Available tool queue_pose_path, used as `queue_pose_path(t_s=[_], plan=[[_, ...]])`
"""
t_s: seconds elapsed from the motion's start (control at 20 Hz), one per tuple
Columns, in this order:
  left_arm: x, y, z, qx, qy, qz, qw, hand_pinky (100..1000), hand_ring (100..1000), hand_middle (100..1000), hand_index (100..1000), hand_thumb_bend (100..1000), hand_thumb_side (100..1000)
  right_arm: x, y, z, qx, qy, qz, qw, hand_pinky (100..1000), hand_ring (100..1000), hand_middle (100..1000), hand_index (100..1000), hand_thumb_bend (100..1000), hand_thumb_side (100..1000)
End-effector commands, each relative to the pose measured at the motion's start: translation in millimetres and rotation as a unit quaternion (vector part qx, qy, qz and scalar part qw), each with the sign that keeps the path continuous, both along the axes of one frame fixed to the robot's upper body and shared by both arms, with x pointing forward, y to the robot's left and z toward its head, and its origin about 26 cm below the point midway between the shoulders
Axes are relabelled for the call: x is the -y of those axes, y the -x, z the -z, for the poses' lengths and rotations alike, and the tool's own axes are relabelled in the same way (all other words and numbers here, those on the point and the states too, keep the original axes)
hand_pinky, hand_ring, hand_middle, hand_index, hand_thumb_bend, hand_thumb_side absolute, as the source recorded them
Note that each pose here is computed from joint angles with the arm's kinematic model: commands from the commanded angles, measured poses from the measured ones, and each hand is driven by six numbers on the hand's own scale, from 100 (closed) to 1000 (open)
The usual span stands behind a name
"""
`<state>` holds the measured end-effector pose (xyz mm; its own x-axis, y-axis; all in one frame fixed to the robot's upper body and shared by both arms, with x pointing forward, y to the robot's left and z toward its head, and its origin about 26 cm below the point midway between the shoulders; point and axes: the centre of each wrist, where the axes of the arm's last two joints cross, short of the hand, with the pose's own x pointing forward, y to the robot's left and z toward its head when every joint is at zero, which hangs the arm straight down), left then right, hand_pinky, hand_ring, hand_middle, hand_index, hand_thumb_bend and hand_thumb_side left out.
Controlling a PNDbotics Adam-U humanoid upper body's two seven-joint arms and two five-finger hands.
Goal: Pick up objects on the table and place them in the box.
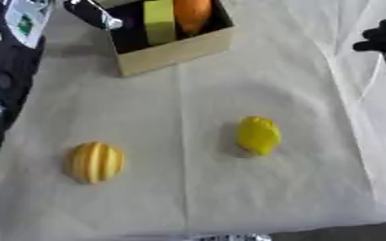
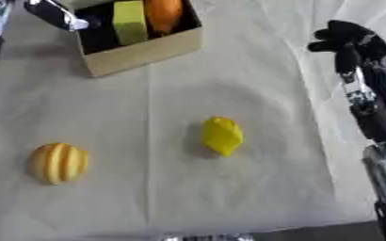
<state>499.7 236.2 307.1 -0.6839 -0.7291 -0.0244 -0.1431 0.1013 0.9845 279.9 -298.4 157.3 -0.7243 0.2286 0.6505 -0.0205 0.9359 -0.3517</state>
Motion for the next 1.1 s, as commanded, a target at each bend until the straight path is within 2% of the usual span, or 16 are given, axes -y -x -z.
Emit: queue_pose_path(t_s=[0.05,0.25,0.45,0.7,1.1], plan=[[-53.2,9.7,-26.8,0.023,0.02,-0.068,0.997,844,878,768,859,456,100,6.5,3.2,-7.1,0.012,0.012,0.011,1.0,977,743,736,851,100,686],[-103.4,15.1,-17.5,0.003,0.007,-0.162,0.987,844,891,786,879,529,100,8.1,4.6,-4.8,0.01,0.013,0.018,1.0,977,743,736,851,100,685],[-129.5,16.1,4.1,-0.032,0.007,-0.211,0.977,846,891,782,879,460,113,7.1,4.7,-3.7,0.01,0.012,0.018,1.0,977,743,736,851,100,684],[-147.9,16.8,24.2,-0.082,0.011,-0.257,0.963,840,888,779,887,462,112,6.1,5.5,-1.1,0.008,0.01,0.019,1.0,979,744,735,852,100,687],[-155.1,14.4,48.9,-0.111,0.02,-0.299,0.948,829,880,772,875,406,100,2.8,4.6,-0.5,0.005,0.005,0.017,1.0,981,743,735,852,100,692]])
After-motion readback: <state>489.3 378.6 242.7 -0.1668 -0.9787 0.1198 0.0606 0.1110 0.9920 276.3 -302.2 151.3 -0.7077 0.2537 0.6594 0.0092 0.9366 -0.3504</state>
